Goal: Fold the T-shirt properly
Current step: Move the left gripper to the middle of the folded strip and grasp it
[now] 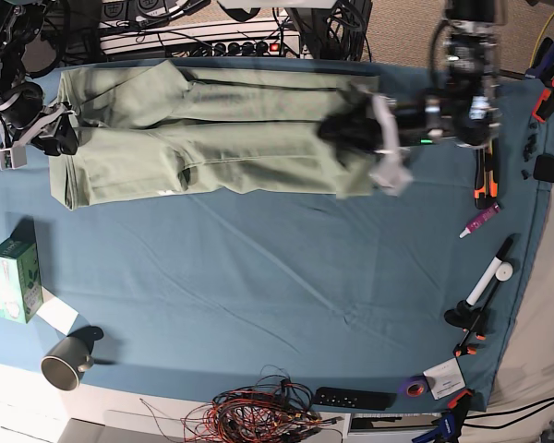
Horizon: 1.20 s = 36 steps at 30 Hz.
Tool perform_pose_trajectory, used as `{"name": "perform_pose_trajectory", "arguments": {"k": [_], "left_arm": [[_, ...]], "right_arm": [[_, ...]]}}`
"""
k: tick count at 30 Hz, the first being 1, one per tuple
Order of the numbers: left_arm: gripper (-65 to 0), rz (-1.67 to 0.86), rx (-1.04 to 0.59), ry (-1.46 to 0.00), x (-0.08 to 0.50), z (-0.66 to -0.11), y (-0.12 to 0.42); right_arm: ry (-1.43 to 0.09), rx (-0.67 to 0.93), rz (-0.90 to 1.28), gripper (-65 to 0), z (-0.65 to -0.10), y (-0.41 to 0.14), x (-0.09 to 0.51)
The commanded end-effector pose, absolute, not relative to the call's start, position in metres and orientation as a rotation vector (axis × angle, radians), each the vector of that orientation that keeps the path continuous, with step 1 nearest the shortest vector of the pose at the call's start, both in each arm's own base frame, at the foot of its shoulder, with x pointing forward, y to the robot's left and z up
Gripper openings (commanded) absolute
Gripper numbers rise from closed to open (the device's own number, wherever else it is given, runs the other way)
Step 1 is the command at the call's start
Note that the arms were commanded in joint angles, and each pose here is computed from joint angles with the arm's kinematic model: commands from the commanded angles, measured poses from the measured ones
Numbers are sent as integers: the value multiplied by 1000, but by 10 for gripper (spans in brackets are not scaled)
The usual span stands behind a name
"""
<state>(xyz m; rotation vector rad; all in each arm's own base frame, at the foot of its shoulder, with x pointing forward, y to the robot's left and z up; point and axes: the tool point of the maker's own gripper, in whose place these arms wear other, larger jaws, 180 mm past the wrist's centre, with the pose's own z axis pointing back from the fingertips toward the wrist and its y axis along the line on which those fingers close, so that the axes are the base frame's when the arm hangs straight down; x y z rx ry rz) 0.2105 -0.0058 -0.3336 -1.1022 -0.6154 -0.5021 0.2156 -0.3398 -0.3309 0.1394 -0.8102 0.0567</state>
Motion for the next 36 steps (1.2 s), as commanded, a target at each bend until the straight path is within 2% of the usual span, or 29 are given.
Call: {"name": "perform_pose_trajectory", "arguments": {"k": [1, 12, 27, 28, 30, 31, 32, 36], "left_arm": [[-650, -530, -1141, -686, 221, -315, -19], [-650, -781, -1142, -702, 215, -298, -115], [-650, -793, -1107, -701, 213, -302, -127], [-623, -819, -1116, -711, 210, -300, -128], [-431, -836, -1127, -722, 209, -298, -131], [-356, -828, -1131, -724, 210, -296, -132], [-322, -818, -1134, -724, 211, -295, -133], [-320, -801, -1140, -724, 212, -293, -136]], "right_arm": [[-865, 126, 79, -426, -314, -343, 225], [-865, 126, 79, -426, -314, -343, 225], [-865, 126, 79, -427, -314, -343, 225], [-865, 126, 79, -426, -314, -343, 225], [-865, 126, 79, -427, -314, -343, 225], [-866, 126, 79, -426, -314, -343, 225], [-866, 126, 79, -426, -314, -343, 225], [-866, 126, 79, -427, -314, -343, 225]]}}
